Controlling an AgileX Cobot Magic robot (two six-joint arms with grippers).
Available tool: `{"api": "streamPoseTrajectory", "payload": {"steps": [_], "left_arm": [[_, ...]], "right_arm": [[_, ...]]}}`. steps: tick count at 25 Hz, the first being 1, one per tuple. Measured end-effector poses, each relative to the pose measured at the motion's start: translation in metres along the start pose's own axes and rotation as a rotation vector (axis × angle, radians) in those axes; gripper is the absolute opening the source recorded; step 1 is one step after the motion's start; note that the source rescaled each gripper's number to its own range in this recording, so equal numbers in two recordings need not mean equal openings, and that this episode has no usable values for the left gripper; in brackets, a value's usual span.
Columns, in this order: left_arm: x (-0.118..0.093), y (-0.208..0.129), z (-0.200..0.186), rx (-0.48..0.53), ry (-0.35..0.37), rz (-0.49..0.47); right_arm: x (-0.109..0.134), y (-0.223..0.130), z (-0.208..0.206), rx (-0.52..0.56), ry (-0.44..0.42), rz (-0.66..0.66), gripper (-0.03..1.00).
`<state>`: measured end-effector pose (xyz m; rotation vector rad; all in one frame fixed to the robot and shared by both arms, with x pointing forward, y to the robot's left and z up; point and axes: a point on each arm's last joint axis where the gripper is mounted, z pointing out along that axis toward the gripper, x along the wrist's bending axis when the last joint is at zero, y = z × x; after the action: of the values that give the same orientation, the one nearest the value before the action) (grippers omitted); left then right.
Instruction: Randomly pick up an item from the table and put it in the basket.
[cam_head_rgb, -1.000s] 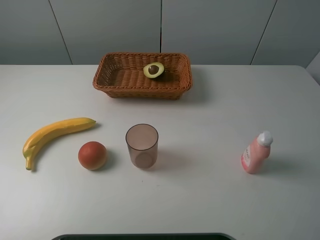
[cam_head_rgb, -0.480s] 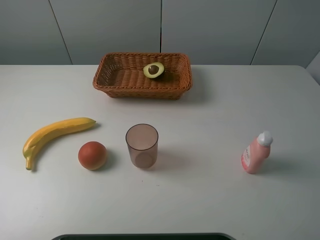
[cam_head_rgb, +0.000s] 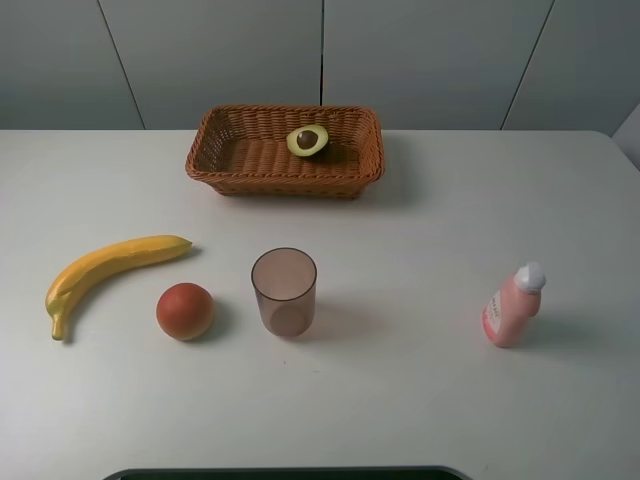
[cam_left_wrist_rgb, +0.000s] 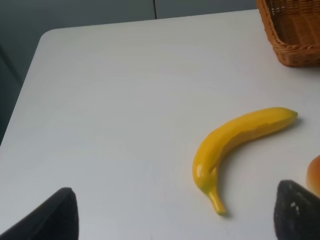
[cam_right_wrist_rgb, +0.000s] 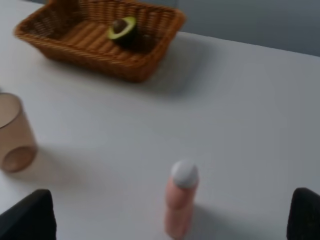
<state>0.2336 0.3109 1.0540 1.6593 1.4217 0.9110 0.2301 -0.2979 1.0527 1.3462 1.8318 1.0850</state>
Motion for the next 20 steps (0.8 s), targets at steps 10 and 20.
{"api": "streamPoseTrajectory", "payload": {"steps": [10,20], "left_arm": [[0.0000,0.0000,0.0000,0.000,0.000,0.000],[0.0000,0.0000,0.0000,0.000,0.000,0.000]], "right_arm": [[0.0009,0.0004,0.0009,0.002,-0.183,0.096,1.00],[-0.0005,0.0002,0.0006,0.004,-0.199,0.090,1.00]]}}
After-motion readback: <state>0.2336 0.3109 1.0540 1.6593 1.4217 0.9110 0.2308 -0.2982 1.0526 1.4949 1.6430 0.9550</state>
